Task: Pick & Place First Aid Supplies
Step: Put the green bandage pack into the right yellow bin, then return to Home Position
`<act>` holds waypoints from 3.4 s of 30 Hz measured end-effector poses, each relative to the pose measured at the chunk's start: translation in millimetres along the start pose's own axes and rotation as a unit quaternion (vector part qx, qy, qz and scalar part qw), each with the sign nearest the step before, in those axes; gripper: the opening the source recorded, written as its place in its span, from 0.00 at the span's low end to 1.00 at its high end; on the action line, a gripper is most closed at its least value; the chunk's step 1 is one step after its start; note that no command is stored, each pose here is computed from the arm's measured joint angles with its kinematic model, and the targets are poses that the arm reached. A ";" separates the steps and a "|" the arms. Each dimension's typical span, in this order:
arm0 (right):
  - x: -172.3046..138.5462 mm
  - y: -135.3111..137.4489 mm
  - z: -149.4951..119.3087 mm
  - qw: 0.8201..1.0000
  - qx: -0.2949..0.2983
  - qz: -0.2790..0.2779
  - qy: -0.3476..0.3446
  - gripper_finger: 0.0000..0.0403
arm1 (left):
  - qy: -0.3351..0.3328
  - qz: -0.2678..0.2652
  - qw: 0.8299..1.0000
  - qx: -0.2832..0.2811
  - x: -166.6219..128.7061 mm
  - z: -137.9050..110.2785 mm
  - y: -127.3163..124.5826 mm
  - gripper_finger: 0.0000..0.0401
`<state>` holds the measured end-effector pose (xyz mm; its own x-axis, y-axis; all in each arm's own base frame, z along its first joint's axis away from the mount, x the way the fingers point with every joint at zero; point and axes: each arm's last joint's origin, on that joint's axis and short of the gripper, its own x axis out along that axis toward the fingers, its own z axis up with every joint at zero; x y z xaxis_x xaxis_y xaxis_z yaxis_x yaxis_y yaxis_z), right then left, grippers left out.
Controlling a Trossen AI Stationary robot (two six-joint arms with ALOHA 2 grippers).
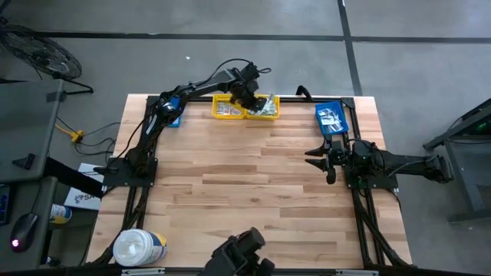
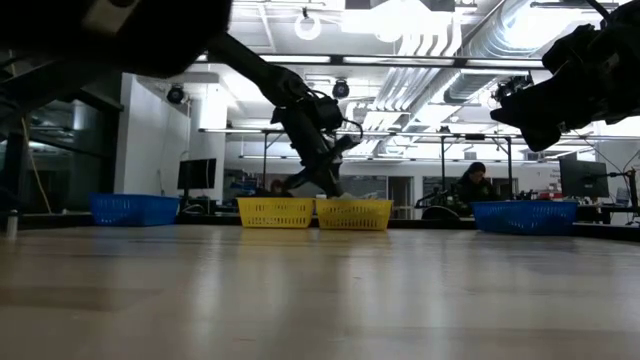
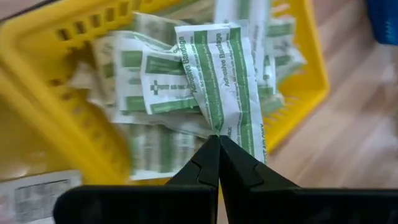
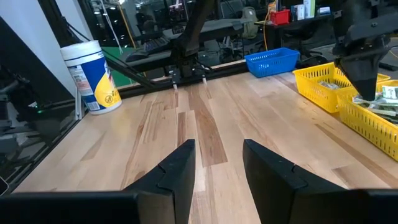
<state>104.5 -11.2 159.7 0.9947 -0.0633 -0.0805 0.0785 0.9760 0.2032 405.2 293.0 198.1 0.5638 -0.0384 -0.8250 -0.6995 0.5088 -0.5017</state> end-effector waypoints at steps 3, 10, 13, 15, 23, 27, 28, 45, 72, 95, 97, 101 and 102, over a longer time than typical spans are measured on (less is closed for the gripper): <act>0.0 0.0 0.0 1.000 0.000 0.000 0.000 0.32 | -0.003 0.016 1.000 -0.009 -0.2 -0.3 1.6 0.00; 0.0 0.0 0.0 1.000 0.000 0.000 0.000 0.32 | -0.010 0.055 0.998 -0.009 -0.4 -1.4 4.6 0.00; 0.0 0.0 0.0 1.000 0.000 0.000 0.000 0.32 | -0.022 0.089 0.996 -0.008 -0.7 -1.2 6.8 0.00; 0.0 0.0 0.0 1.000 0.000 0.000 0.000 0.32 | -0.025 0.095 0.995 -0.002 -0.8 -1.0 7.1 0.00; 0.0 0.0 0.0 1.000 0.000 0.000 0.000 0.32 | -0.027 0.105 0.994 0.021 -0.7 -0.9 7.3 0.00; 0.0 0.0 0.1 1.000 0.000 0.000 0.000 0.32 | -0.026 0.103 0.994 0.022 -0.7 -0.9 7.2 0.05; 0.0 0.0 0.0 1.000 0.000 0.000 0.000 0.32 | -0.025 0.101 0.994 0.025 -0.7 -1.0 7.0 0.07; 0.0 0.0 0.0 1.000 0.000 0.000 0.000 0.32 | -0.039 0.095 0.989 0.104 -34.5 1.7 -42.7 0.35; 0.0 0.0 0.0 1.000 0.000 0.000 0.000 0.32 | -0.105 0.105 0.906 0.397 -35.7 -90.5 -181.5 0.35; 0.0 0.0 0.0 1.000 0.000 0.000 0.000 0.32 | -0.117 -0.174 0.938 0.277 -30.3 -227.0 -109.6 0.35; 0.0 0.0 0.1 1.000 0.000 0.000 0.000 0.32 | -0.154 -0.184 0.934 0.265 -50.7 -241.6 -104.6 0.35; 0.0 0.0 0.1 1.000 0.000 0.000 0.000 0.32 | -0.202 -0.189 0.931 0.239 -74.8 -269.7 -83.7 0.35; 0.0 0.0 0.0 1.000 0.000 0.000 0.000 0.32 | -0.209 -0.195 0.929 0.235 -78.1 -275.5 -77.5 0.35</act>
<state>104.5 -11.2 159.7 0.9947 -0.0631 -0.0808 0.0784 0.9760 0.2032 294.4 19.7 229.8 0.9242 -0.0115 -0.3817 -0.1922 0.8497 -0.4910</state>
